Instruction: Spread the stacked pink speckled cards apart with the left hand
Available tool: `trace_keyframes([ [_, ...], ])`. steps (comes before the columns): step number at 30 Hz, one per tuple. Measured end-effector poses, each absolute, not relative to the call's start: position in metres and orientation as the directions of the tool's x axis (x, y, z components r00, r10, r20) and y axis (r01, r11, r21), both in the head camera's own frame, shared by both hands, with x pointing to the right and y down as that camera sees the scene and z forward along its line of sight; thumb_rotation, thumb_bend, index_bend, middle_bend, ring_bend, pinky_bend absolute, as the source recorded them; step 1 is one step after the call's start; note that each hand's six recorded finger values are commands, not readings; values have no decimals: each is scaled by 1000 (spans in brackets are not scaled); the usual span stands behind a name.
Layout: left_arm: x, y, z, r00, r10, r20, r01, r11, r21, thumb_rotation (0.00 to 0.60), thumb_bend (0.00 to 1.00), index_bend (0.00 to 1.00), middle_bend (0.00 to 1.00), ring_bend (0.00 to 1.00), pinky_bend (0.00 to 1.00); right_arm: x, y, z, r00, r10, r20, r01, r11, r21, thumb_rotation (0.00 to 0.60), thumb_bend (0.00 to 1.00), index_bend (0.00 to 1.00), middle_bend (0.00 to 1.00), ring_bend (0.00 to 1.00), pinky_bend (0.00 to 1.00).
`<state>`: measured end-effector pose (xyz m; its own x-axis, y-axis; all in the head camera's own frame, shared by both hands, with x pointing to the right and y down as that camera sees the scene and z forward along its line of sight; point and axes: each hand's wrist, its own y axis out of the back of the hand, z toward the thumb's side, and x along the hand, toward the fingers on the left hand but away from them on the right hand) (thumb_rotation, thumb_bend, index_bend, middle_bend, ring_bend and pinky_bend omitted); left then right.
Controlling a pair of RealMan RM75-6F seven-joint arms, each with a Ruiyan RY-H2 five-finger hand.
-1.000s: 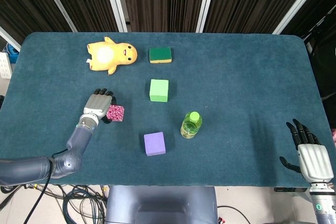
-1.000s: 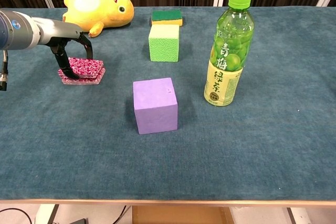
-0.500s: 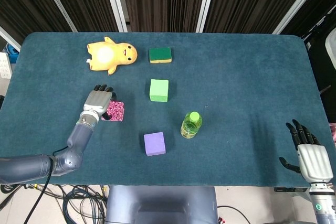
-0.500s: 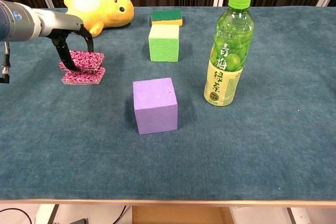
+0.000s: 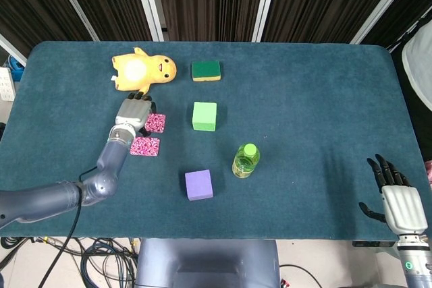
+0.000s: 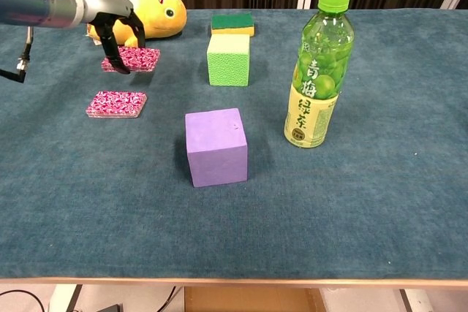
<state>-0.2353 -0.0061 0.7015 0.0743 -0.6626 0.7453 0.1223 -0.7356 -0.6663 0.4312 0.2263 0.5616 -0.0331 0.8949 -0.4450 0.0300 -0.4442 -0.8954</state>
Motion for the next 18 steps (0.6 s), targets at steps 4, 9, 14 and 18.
trace_keyframes([
  [4, -224, -14, 713, 81, -662, 745, 124, -735, -667, 600, 260, 506, 210, 12, 0, 432, 226, 564, -38, 891, -453, 27, -453, -891, 600, 185, 0, 5, 62, 212],
  [9, -212, -17, 728, 85, -658, 748, 120, -739, -663, 600, 260, 505, 210, 12, 0, 434, 226, 563, -41, 891, -451, 27, -451, -892, 600, 186, 0, 4, 63, 212],
  [14, -202, -15, 740, 92, -646, 758, 115, -749, -653, 600, 259, 505, 210, 12, 0, 434, 225, 562, -45, 892, -450, 28, -449, -893, 600, 185, 0, 5, 63, 212],
  [18, -192, -12, 747, 98, -642, 760, 112, -752, -649, 600, 240, 497, 210, 12, 0, 436, 226, 560, -48, 894, -446, 31, -445, -895, 600, 185, 0, 5, 62, 212],
])
